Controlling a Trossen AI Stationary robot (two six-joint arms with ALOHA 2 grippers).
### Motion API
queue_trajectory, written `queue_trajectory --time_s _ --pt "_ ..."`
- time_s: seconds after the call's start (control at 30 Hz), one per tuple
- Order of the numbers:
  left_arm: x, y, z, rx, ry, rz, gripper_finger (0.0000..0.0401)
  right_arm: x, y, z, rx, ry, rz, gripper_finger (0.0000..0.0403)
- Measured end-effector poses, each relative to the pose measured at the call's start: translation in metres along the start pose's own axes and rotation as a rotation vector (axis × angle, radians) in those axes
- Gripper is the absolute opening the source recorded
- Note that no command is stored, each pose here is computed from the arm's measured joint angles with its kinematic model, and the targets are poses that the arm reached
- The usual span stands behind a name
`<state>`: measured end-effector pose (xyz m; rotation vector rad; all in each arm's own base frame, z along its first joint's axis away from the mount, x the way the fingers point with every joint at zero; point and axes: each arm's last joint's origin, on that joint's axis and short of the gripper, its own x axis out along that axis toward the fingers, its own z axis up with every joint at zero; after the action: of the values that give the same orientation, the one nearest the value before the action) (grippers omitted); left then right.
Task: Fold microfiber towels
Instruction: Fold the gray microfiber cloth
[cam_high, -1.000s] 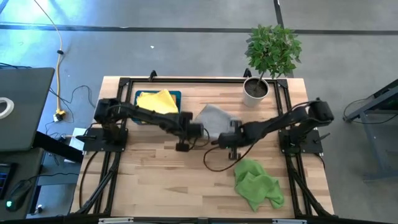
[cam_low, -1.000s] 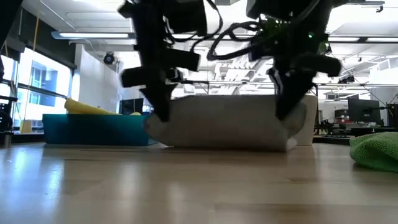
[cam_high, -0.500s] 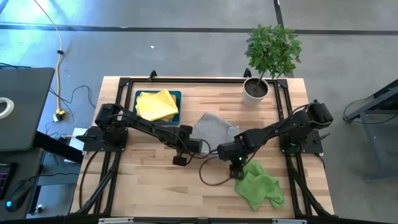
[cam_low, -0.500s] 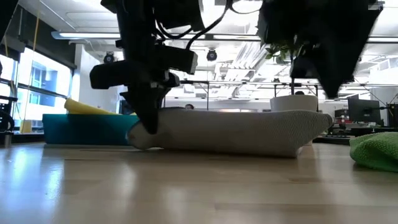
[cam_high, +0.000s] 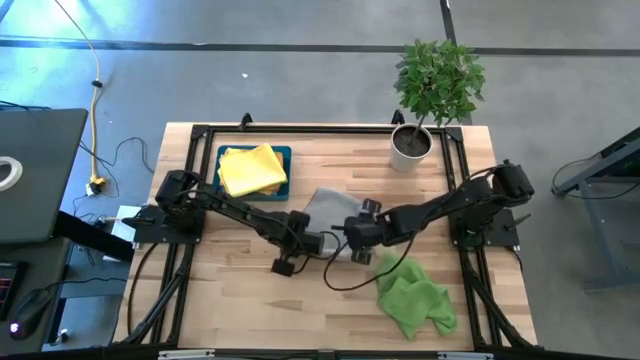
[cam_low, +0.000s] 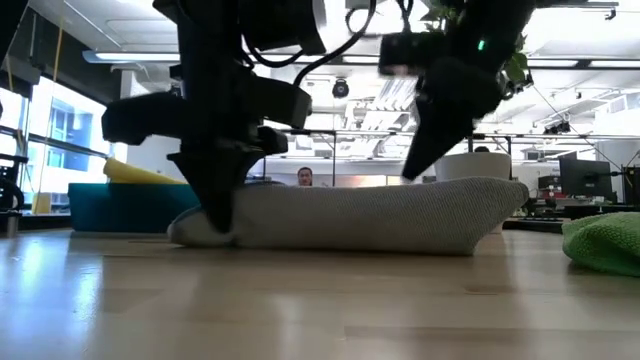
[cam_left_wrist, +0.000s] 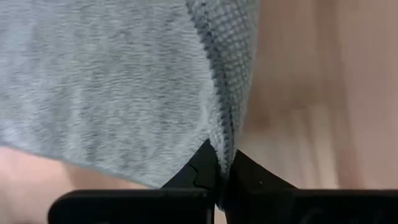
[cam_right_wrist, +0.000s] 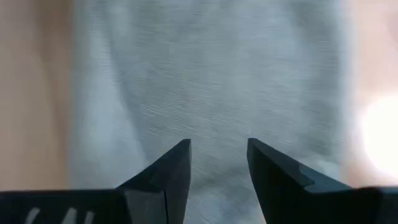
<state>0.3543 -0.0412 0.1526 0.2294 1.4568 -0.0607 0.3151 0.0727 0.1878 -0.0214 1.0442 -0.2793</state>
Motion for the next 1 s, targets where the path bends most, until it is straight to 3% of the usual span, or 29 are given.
queue_trajectory --time_s 0.1,0.2,0.43,0.6,0.7,0.87,1.0 --pt "0.000 0.001 0.000 -0.011 -0.002 0.030 0.0000 0.016 -0.002 -0.013 0.024 0.027 0.118 0.0145" --pt "0.000 0.001 0.000 -0.026 -0.001 0.035 0.0000 0.015 -0.003 -0.020 0.108 0.096 0.166 0.0136" --pt "0.000 0.001 0.000 -0.032 -0.001 0.037 0.0000 -0.010 0.022 -0.039 0.282 0.484 0.360 0.0110" --pt "0.000 0.002 0.000 -0.034 -0.003 0.038 0.0000 -0.037 0.048 -0.027 0.251 0.505 0.495 0.0097" --pt "0.000 0.004 0.000 -0.039 -0.002 0.038 0.0000 -0.053 0.051 -0.014 0.163 0.397 0.389 0.0090" --pt "0.000 0.001 0.000 -0.036 -0.004 0.002 0.0001 -0.056 0.041 -0.003 0.080 0.093 -0.014 0.0085" --pt "-0.001 -0.004 0.001 -0.022 -0.006 -0.002 0.0011 -0.034 0.027 -0.014 0.128 0.106 -0.077 0.0085"
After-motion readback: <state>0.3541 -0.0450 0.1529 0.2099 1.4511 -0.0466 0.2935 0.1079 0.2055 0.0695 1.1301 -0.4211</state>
